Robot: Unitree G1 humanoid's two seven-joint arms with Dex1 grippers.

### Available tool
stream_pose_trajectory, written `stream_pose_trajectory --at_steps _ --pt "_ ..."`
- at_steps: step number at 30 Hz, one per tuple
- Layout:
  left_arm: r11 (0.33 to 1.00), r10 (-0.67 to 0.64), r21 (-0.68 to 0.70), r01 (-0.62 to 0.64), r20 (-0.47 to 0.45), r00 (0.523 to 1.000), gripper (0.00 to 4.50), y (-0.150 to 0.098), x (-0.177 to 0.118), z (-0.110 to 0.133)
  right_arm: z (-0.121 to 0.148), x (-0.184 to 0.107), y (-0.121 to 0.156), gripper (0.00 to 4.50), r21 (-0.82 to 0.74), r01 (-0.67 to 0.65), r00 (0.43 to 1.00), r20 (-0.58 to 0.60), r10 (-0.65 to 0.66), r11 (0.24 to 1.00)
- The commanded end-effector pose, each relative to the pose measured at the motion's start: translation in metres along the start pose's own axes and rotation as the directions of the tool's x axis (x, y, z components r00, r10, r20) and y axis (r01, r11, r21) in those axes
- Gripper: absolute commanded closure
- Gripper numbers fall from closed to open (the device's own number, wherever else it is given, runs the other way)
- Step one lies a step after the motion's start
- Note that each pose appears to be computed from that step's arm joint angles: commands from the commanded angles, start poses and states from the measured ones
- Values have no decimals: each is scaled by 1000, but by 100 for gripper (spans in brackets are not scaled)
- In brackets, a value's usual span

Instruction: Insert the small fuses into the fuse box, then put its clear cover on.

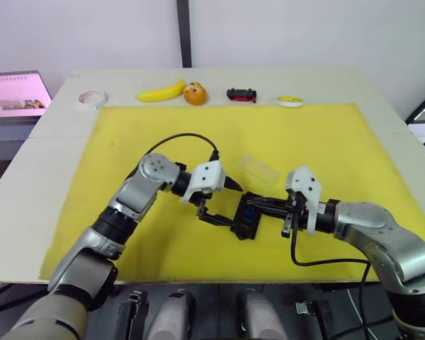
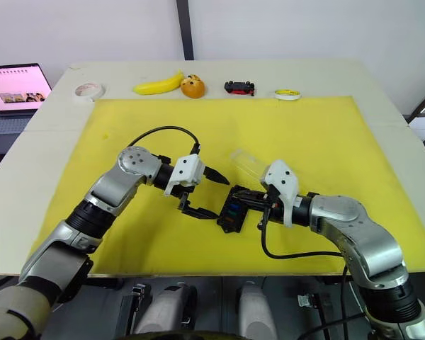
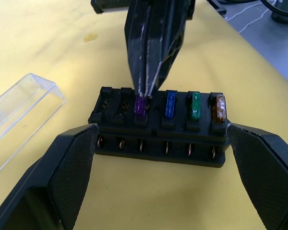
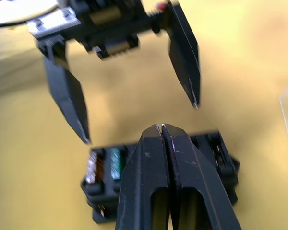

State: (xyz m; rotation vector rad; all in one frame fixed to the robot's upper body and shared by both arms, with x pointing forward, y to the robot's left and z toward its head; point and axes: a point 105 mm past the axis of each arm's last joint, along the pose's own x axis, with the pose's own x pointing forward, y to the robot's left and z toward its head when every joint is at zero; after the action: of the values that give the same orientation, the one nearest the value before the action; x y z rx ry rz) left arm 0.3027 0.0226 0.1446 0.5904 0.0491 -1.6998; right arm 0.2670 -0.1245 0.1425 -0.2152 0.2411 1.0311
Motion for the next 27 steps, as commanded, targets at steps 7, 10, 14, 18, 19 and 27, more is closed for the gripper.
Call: stream_pose_trajectory --at_steps 7,10,14,18,19,27 --pt "998 10 57 -11 11 1000 0 4 -4 12 0 2 -4 445 30 16 1000 16 -16 999" --pt "998 12 60 -13 9 1000 0 5 -5 12 -7 2 -1 445 16 8 1000 -23 -8 1000" --pt "998 14 61 -15 8 1000 0 6 -4 12 -8 3 -1 445 19 8 1000 -30 -7 1000" --pt "998 15 61 -16 10 1000 0 7 -3 12 -14 3 -1 445 -5 16 998 -64 -16 1000" --pt "998 15 61 -16 10 1000 0 7 -3 12 -15 3 -1 445 -10 17 997 -70 -18 1000" --pt "998 11 63 -12 9 1000 0 5 -1 11 -27 6 2 445 -60 21 992 -120 -28 998"
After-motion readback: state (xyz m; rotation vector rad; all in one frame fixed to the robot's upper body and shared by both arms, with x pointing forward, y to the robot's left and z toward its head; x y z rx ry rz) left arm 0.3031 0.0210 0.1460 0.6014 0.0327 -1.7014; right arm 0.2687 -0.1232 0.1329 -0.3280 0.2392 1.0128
